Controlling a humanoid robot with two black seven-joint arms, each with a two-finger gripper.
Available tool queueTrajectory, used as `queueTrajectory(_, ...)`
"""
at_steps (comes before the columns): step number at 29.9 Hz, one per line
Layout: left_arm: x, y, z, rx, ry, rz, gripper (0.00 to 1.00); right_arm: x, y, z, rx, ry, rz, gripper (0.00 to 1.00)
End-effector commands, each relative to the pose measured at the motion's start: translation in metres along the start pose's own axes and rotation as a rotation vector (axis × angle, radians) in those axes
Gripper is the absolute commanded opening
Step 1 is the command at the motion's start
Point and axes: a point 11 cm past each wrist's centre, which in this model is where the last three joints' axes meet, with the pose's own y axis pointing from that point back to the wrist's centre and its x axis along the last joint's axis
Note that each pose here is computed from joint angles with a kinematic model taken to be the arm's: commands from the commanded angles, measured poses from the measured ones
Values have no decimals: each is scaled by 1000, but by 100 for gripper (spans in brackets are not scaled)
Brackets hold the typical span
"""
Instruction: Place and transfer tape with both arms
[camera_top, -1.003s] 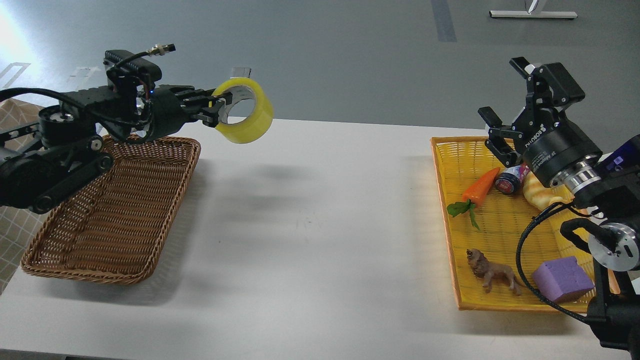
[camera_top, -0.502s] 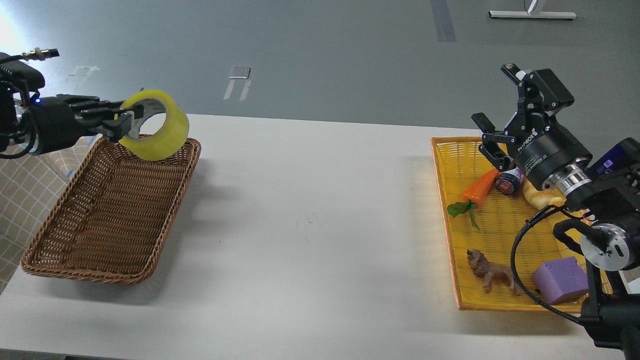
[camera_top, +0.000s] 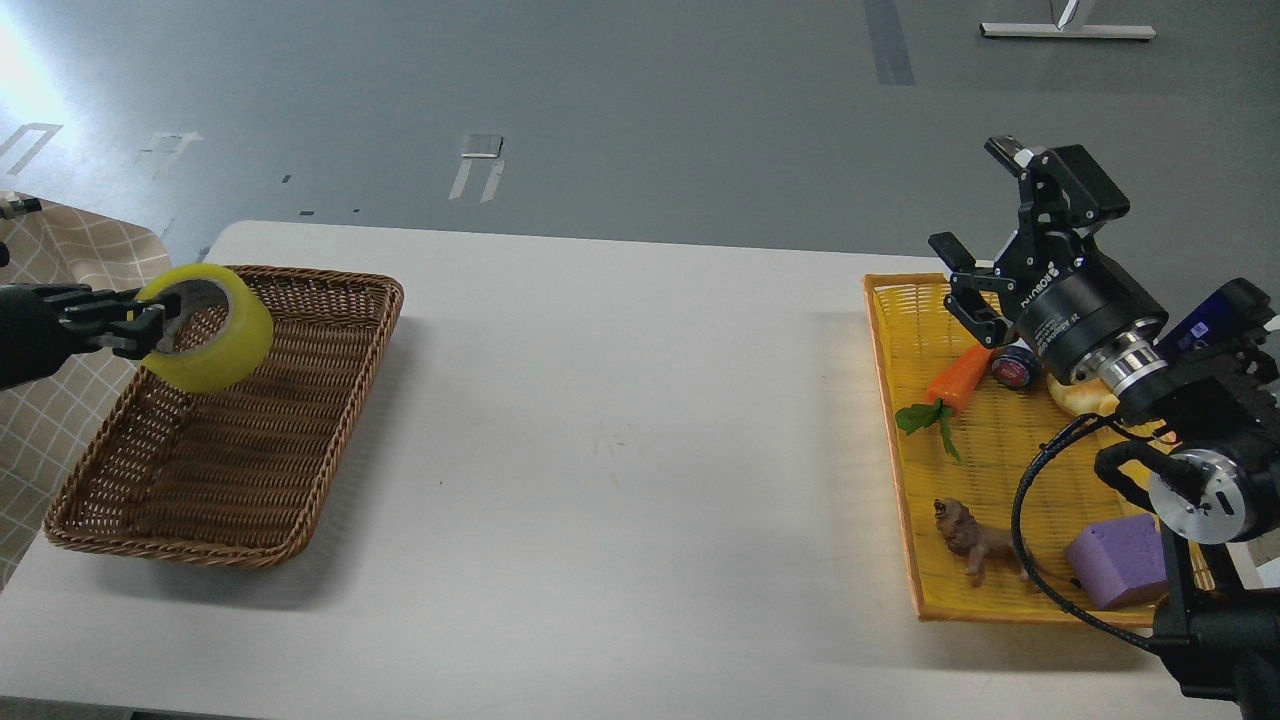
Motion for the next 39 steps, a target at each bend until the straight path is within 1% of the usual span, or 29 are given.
queueTrajectory(1, -13, -4, -1, 8, -20, -20, 0, 1, 1, 0, -2, 3, 0, 100)
queueTrajectory(7, -18, -11, 8, -16, -38, -7, 0, 1, 1, 0, -3, 5, 1, 100)
queueTrajectory(11, -15, -10, 7, -15, 3, 15, 0, 1, 0, -1, 0, 6, 0, 100)
queueTrajectory(18, -21, -10, 7, -14, 8, -5, 0, 0, 0, -2, 1, 7, -2, 100)
queueTrajectory(20, -20, -11, 8, -17, 11, -3, 10, 1, 0, -1, -1, 5, -1, 100)
queueTrajectory(21, -19, -11, 8, -17, 12, 1, 21, 0, 0, -1, 0, 5, -2, 100)
queueTrajectory(22, -20, -12, 9, -17, 12, -1, 38, 0, 1, -1, -3, 5, -1, 100)
queueTrajectory(23, -19, -12, 9, -17, 12, 0, 48, 0, 1, -1, -3, 5, -1, 100)
queueTrajectory(24, -19, -12, 8, -17, 14, 2, 63, 0, 1, -1, -3, 5, -1, 100)
queueTrajectory(25, -19, -12, 8, -17, 14, 3, 63, 0, 1, -1, -3, 5, -1, 100)
queueTrajectory(27, -17, -12, 9, -19, 16, 6, 72, 1, 1, 0, -2, 4, 0, 100)
queueTrajectory(28, -16, -12, 9, -19, 20, 9, 80, 1, 1, 0, -2, 4, 0, 100)
queueTrajectory(32, -18, -12, 9, -18, 24, 8, 87, 0, 1, 1, -3, 1, -1, 100)
queueTrajectory(33, -17, -12, 9, -18, 26, 10, 92, 0, 1, 1, -2, -1, -1, 100)
queueTrajectory(35, -12, -11, 8, -17, 36, 26, 97, 0, 1, 1, -2, -1, -1, 100)
queueTrajectory(38, 0, -12, 9, -24, 118, 87, 98, -1, 1, 1, -2, -2, -1, 100)
queueTrajectory(39, 10, -13, 13, -39, 186, 134, 98, -1, 0, 1, -1, -4, -2, 100)
